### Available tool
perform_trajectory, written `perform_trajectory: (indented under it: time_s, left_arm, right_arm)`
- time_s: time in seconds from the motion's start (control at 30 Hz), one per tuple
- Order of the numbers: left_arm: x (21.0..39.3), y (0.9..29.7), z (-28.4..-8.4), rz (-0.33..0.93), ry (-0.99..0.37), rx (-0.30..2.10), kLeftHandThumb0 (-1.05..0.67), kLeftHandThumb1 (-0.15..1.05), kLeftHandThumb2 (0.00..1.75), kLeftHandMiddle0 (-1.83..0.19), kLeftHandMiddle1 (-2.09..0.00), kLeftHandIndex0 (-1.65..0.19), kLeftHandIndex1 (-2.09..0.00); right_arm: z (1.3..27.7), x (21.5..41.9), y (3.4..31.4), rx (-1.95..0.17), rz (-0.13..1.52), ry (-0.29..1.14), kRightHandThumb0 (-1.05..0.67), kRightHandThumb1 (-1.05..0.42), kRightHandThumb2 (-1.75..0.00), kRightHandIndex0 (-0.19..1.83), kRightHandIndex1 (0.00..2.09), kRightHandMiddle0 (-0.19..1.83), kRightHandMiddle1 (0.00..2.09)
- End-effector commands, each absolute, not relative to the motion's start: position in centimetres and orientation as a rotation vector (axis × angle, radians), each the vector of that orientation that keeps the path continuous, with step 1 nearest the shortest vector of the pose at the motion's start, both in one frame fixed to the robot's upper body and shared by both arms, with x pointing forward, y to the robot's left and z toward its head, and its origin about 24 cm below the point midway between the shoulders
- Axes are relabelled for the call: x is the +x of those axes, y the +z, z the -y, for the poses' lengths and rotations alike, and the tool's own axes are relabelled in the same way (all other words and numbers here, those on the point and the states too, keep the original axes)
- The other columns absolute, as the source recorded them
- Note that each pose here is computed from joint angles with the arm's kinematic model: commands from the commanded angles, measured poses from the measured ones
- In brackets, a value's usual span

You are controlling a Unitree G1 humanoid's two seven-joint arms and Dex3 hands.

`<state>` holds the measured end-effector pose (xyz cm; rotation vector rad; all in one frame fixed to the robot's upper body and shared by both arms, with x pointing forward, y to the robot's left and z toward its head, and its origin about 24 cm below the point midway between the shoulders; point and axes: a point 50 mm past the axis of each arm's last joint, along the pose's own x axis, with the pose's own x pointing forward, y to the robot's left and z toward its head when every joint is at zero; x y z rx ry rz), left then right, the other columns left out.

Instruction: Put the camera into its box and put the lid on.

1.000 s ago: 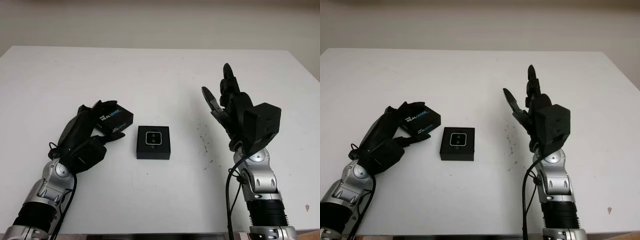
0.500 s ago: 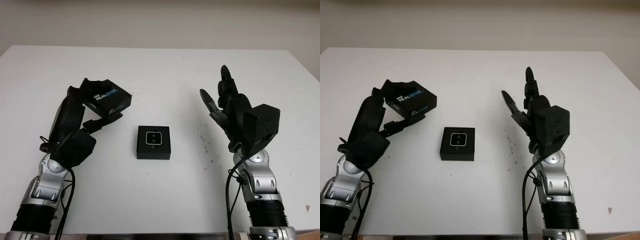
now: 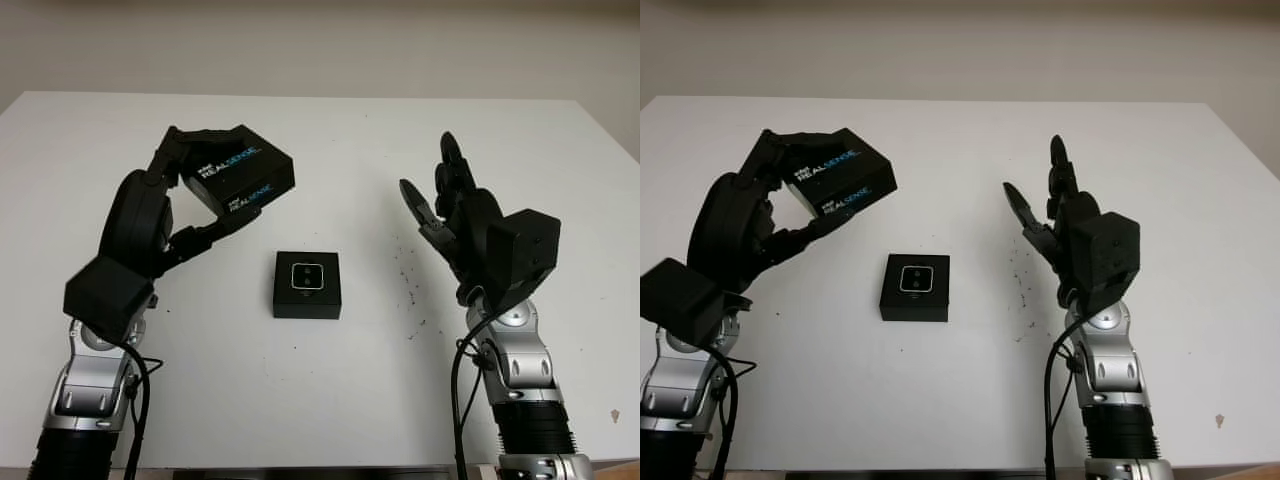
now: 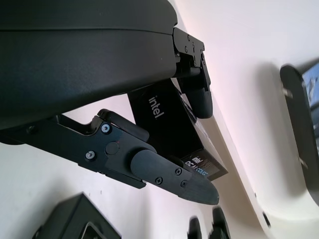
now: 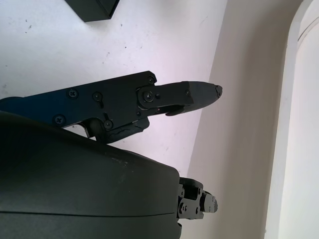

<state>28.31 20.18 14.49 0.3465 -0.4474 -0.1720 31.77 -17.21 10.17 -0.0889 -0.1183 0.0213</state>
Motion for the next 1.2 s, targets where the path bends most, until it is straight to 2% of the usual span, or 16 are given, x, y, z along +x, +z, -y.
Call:
perform_trajectory:
  time_s: [0.0,0.1,0.2,0.4,0.5,0.73,1.03,1.17]
  left_arm:
    - [28.7,14.4,-20.2,0.442,-0.201,0.34,-0.23,1.05,0.21,-0.31,-1.81,-0.22,-1.42]
    - [29.4,14.0,-20.1,0.434,-0.293,0.335,-0.21,1.05,0.23,-0.32,-1.85,-0.23,-1.51]
    - [30.0,13.7,-20.0,0.421,-0.361,0.33,-0.24,1.05,0.2,-0.32,-1.81,-0.25,-1.57]
    - [31.0,13.1,-19.7,0.379,-0.465,0.309,-0.28,1.05,0.15,-0.33,-1.79,-0.3,-1.56]
    - [31.5,12.9,-19.6,0.355,-0.489,0.319,-0.28,1.05,0.12,-0.36,-1.78,-0.33,-1.57]
    - [32.5,12.0,-19.0,0.306,-0.542,0.34,-0.26,1.05,0.12,-0.33,-1.87,-0.29,-1.69]
    - [33.0,11.7,-17.8,0.311,-0.618,0.406,-0.29,1.05,0.13,-0.33,-1.92,-0.3,-1.73]
    - [33.4,11.5,-17.3,0.318,-0.629,0.426,-0.32,1.05,0.14,-0.36,-2.02,-0.33,-1.78]
  right_arm:
    - [17.2,31.9,10.4,-0.091,0.133,0.022,-0.48,-1.05,-0.23,-0.11,0.06,-0.07,0.06]
    - [17.2,31.9,10.5,-0.093,0.133,0.021,-0.48,-1.05,-0.22,-0.11,0.06,-0.07,0.05]
    - [17.3,32.0,10.5,-0.092,0.134,0.021,-0.48,-1.05,-0.22,-0.11,0.06,-0.07,0.05]
    - [17.4,32.1,10.5,-0.092,0.133,0.021,-0.47,-1.05,-0.22,-0.12,0.05,-0.08,0.05]
    - [17.4,32.2,10.5,-0.093,0.135,0.021,-0.48,-1.05,-0.22,-0.11,0.06,-0.08,0.05]
    - [17.4,32.2,10.5,-0.092,0.143,0.021,-0.47,-1.05,-0.21,-0.12,0.05,-0.08,0.05]
    - [17.6,32.1,10.3,-0.091,0.137,0.012,-0.48,-1.05,-0.21,-0.11,0.06,-0.07,0.06]
    - [17.8,32.0,10.3,-0.102,0.137,0.01,-0.48,-1.05,-0.22,-0.1,0.06,-0.06,0.06]
